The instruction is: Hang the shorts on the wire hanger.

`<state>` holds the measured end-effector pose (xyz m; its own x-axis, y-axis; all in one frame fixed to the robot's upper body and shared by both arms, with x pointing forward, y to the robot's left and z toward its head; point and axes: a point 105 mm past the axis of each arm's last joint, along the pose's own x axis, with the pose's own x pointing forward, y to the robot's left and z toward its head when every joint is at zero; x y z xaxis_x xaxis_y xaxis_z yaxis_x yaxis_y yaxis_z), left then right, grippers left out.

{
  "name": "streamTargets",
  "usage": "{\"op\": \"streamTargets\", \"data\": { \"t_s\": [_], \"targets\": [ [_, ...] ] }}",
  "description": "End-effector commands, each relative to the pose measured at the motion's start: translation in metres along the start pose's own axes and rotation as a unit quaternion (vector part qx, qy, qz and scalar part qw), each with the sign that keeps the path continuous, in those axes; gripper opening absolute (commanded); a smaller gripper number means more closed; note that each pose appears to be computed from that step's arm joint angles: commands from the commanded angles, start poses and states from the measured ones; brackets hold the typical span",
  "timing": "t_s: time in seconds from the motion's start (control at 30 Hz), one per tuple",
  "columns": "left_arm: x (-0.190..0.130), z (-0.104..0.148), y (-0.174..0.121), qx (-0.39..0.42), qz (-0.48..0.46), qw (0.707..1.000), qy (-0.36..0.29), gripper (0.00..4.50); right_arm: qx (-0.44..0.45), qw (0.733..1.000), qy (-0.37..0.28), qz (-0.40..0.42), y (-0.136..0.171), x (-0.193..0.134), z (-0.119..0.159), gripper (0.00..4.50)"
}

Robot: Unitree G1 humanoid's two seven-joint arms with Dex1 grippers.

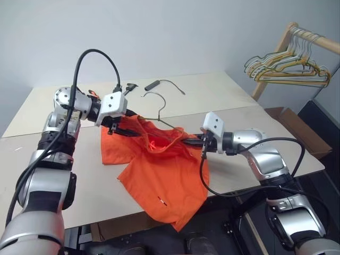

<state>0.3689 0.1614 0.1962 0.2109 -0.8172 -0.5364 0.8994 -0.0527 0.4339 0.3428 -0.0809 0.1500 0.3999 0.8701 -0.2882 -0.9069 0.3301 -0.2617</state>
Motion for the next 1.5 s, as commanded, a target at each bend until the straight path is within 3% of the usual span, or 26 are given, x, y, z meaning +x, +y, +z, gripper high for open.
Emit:
{"op": "streamTargets", "data": {
  "t_s": [0.03, 0.07, 0.17, 0.3, 0.47, 0.57, 0.7, 0.87, 0.97, 1.07, 1.2, 1.5],
  "targets": [
    [-0.005, 0.008, 0.012, 0.019, 0.034, 0.999, 0.001, 4.13, -0.012, 0.999, -0.014, -0.026, -0.011, -0.010, 0.013, 0.00],
    [-0.005, 0.007, 0.012, 0.022, 0.036, 0.999, 0.005, 4.41, -0.011, 0.999, -0.014, -0.027, -0.011, -0.010, 0.013, 0.00],
    [-0.013, 0.006, 0.015, 0.010, 0.047, 0.999, 0.006, 4.41, -0.003, 0.999, -0.013, -0.033, -0.012, -0.012, 0.011, 0.00],
    [-0.041, 0.011, 0.033, -0.013, 0.129, 0.991, -0.022, 4.41, 0.014, 0.998, -0.004, -0.058, -0.017, -0.022, 0.003, 0.00],
    [-0.081, 0.013, 0.042, -0.048, 0.221, 0.971, -0.081, 4.41, 0.050, 0.992, -0.005, -0.114, -0.027, -0.045, -0.004, 0.00],
    [-0.097, 0.019, 0.044, -0.066, 0.268, 0.949, -0.150, 4.41, 0.087, 0.983, -0.002, -0.161, -0.034, -0.059, -0.009, 0.00],
    [-0.099, 0.027, 0.033, -0.087, 0.269, 0.934, -0.219, 4.41, 0.123, 0.970, 0.006, -0.211, -0.036, -0.073, -0.012, 0.00],
    [-0.077, 0.040, 0.010, -0.112, 0.241, 0.921, -0.285, 4.41, 0.239, 0.915, 0.019, -0.324, -0.045, -0.107, -0.019, 0.00],
    [-0.068, 0.042, 0.006, -0.122, 0.244, 0.917, -0.290, 4.41, 0.261, 0.894, 0.032, -0.362, -0.047, -0.119, -0.020, 0.00],
    [-0.056, 0.045, 0.003, -0.137, 0.235, 0.913, -0.303, 4.41, 0.291, 0.856, 0.049, -0.425, -0.053, -0.138, -0.022, 0.00],
    [-0.051, 0.053, 0.005, -0.133, 0.238, 0.908, -0.317, 4.41, 0.303, 0.791, 0.113, -0.519, -0.058, -0.162, -0.036, 0.00],
    [-0.053, 0.066, -0.003, -0.135, 0.200, 0.895, -0.375, 4.41, 0.335, 0.602, 0.128, -0.714, -0.065, -0.203, -0.042, 0.00]
  ]
}}
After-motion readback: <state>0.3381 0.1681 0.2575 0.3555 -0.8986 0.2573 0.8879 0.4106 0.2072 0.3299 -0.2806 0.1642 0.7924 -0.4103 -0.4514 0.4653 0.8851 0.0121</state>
